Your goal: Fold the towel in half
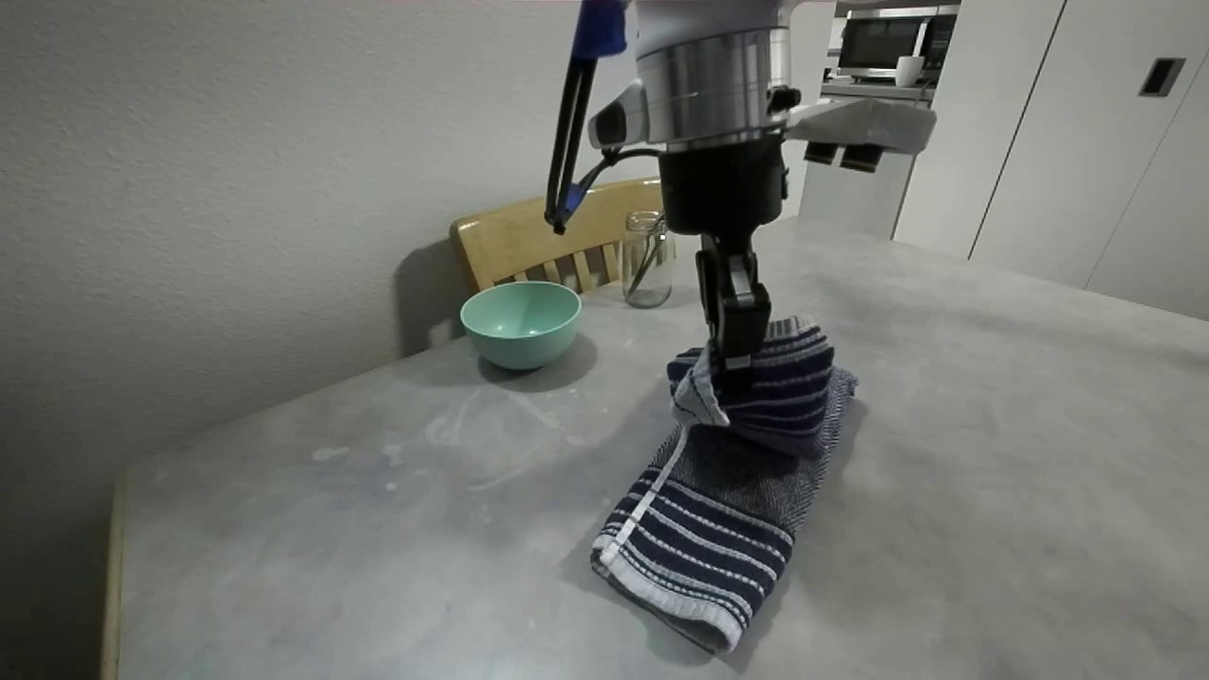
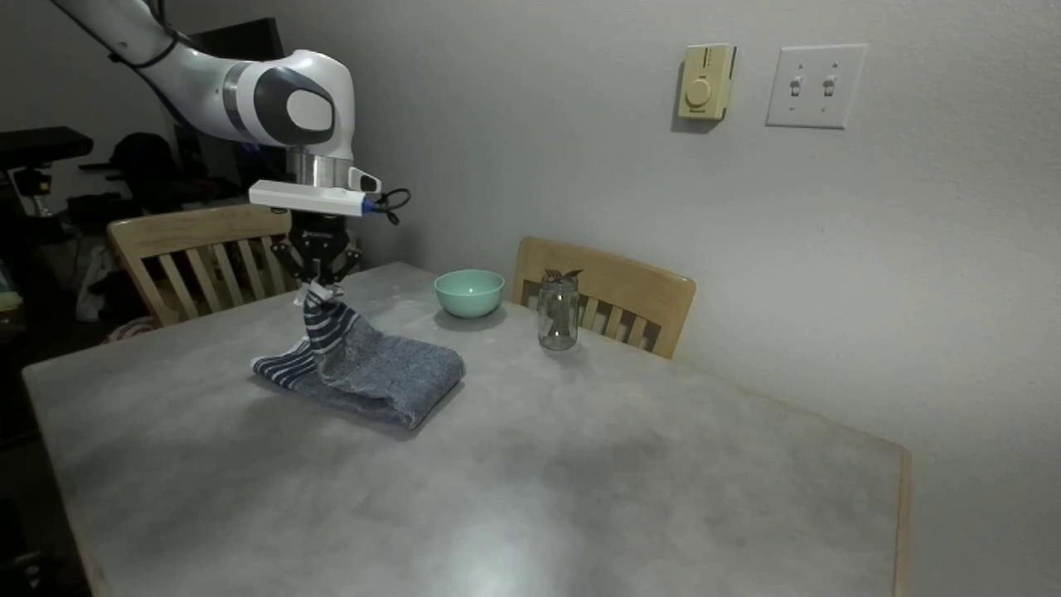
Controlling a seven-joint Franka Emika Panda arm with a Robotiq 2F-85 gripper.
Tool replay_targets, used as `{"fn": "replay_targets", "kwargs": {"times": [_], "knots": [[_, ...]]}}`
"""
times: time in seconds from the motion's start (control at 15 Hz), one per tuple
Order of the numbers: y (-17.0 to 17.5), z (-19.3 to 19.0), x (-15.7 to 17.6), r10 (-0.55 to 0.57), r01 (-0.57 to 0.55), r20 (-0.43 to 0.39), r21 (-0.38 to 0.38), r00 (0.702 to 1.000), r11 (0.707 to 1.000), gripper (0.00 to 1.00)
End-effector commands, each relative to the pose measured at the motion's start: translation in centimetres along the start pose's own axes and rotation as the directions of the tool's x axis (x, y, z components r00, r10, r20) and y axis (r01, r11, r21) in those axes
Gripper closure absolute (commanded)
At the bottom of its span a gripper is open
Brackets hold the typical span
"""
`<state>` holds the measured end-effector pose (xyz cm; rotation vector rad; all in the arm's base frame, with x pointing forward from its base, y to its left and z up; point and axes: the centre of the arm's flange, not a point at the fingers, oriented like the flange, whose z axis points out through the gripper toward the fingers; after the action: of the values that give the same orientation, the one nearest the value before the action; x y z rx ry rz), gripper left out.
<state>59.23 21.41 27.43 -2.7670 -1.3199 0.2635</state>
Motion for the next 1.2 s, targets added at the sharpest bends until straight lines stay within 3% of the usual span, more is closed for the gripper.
{"fn": "replay_targets", "kwargs": {"times": [0.0,0.8,0.87,0.93,1.13], "knots": [[-0.3,1.0,2.3,-0.037,0.036,0.039,0.017,0.999,0.999,0.98],[-1.4,3.8,5.1,-0.093,0.087,0.117,0.060,0.989,0.994,0.98],[-1.4,3.8,5.3,-0.093,0.087,0.115,0.057,0.989,0.995,0.77],[-1.5,3.7,5.5,-0.095,0.088,0.117,0.060,0.989,0.994,0.64],[-1.9,3.2,5.9,-0.105,0.099,0.121,0.054,0.987,0.994,0.45]]}}
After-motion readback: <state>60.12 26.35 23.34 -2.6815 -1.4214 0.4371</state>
